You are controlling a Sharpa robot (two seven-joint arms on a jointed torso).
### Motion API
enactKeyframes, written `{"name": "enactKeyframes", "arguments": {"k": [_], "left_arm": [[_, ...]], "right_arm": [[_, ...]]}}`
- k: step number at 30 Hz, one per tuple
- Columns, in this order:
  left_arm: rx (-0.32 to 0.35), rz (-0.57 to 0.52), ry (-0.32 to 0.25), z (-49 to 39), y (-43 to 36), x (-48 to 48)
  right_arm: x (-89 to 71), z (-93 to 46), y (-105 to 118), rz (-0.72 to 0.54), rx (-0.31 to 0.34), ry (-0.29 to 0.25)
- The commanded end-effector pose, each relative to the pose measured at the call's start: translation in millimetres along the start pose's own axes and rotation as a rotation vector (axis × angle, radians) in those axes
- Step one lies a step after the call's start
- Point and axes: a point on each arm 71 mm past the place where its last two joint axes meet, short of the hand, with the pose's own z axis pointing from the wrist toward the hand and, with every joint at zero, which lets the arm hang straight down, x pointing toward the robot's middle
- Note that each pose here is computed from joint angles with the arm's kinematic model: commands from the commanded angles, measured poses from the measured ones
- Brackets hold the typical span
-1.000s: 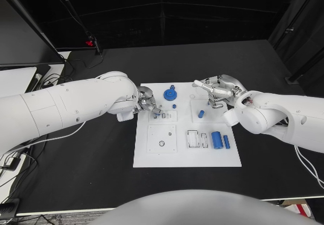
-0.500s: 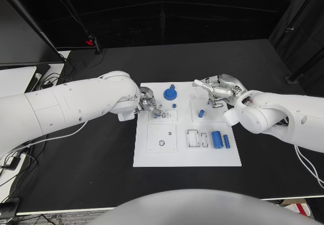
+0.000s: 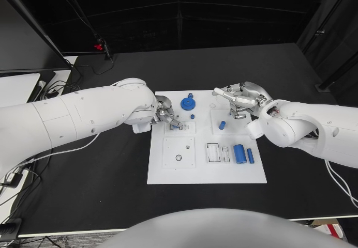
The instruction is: Assemble the parts on the task board
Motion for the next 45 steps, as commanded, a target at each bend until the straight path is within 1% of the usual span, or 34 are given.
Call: {"name": "enactKeyframes", "arguments": {"k": [1,9,17,24,34,45], "left_arm": [[-0.001,0.010,0.014,0.7,-2.4,1.1],[0.007,0.019,0.027,2.1,-6.1,2.7],[-0.010,0.033,0.051,2.8,-5.6,4.4],[-0.018,0.033,0.052,3.4,-4.8,4.1],[-0.018,0.038,0.059,4.2,-6.7,5.1],[-0.020,0.038,0.060,5.5,-6.5,4.9]], "right_arm": [[2.4,0.2,2.0,0.005,-0.013,0.011],[3.0,0.2,2.2,0.005,-0.013,0.013],[3.8,0.0,2.6,0.006,-0.014,0.016],[4.5,0.0,2.8,0.007,-0.014,0.019],[3.5,-0.3,2.5,0.006,-0.013,0.017],[3.3,-0.6,2.5,0.006,-0.014,0.016]]}}
